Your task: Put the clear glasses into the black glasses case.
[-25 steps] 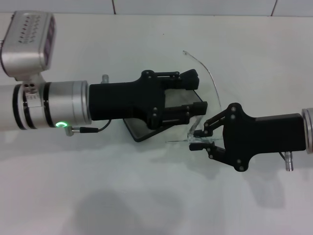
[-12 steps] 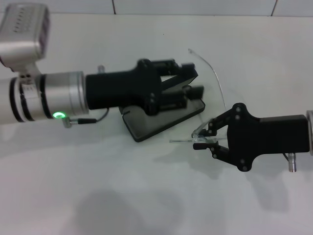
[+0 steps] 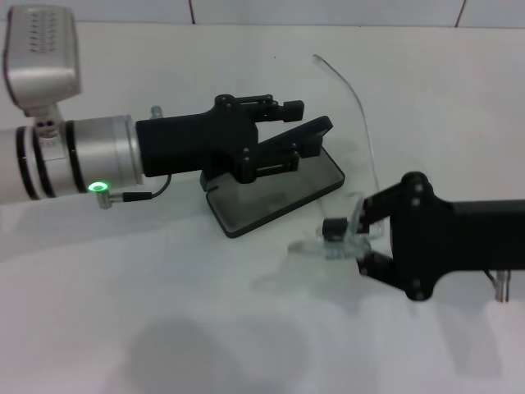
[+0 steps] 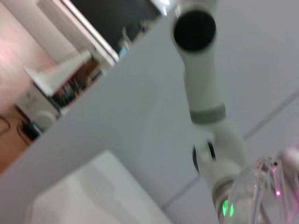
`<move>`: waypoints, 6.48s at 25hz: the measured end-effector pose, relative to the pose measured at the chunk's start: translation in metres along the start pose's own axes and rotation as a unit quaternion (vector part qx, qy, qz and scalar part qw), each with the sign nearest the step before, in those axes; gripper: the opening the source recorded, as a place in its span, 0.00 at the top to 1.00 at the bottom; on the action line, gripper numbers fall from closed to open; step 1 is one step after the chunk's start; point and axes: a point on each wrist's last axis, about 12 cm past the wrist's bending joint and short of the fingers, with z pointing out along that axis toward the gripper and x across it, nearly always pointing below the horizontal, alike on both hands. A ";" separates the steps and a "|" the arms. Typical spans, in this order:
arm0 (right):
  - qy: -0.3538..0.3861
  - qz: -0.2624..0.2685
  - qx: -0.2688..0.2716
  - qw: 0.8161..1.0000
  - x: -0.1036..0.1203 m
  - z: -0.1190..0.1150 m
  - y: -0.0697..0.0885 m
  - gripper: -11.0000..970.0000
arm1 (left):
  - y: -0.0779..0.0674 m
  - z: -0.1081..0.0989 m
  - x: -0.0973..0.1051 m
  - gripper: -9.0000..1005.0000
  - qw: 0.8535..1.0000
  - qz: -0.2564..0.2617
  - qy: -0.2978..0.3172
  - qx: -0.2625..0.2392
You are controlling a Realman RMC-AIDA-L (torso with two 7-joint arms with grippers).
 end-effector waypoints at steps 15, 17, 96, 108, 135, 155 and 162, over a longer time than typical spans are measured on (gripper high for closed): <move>-0.097 0.091 -0.066 0.989 -0.007 0.039 0.012 0.87 | 0.002 0.017 -0.007 0.41 1.000 0.026 -0.003 0.006; -0.088 0.111 -0.048 0.989 -0.002 0.040 0.009 0.87 | -0.001 0.015 -0.008 0.41 0.999 0.035 -0.013 0.014; 0.311 0.007 0.024 0.950 0.045 0.090 -0.002 0.85 | 0.007 -0.054 0.022 0.41 0.965 0.019 -0.150 -0.214; 0.332 0.022 0.010 0.943 0.060 0.100 0.003 0.85 | 0.009 -0.046 0.020 0.41 0.966 0.018 -0.148 -0.210; 0.331 -0.004 0.018 0.944 0.049 0.108 0.009 0.59 | 0.012 -0.038 0.021 0.41 0.968 0.015 -0.143 -0.208; 0.032 0.359 0.258 0.896 0.049 -0.073 -0.028 0.57 | 0.028 -0.021 0.022 0.41 0.973 -0.029 -0.075 -0.214; -0.010 0.389 0.432 0.813 0.054 -0.119 -0.007 0.57 | 0.042 0.019 0.023 0.41 0.979 -0.046 0.061 -0.189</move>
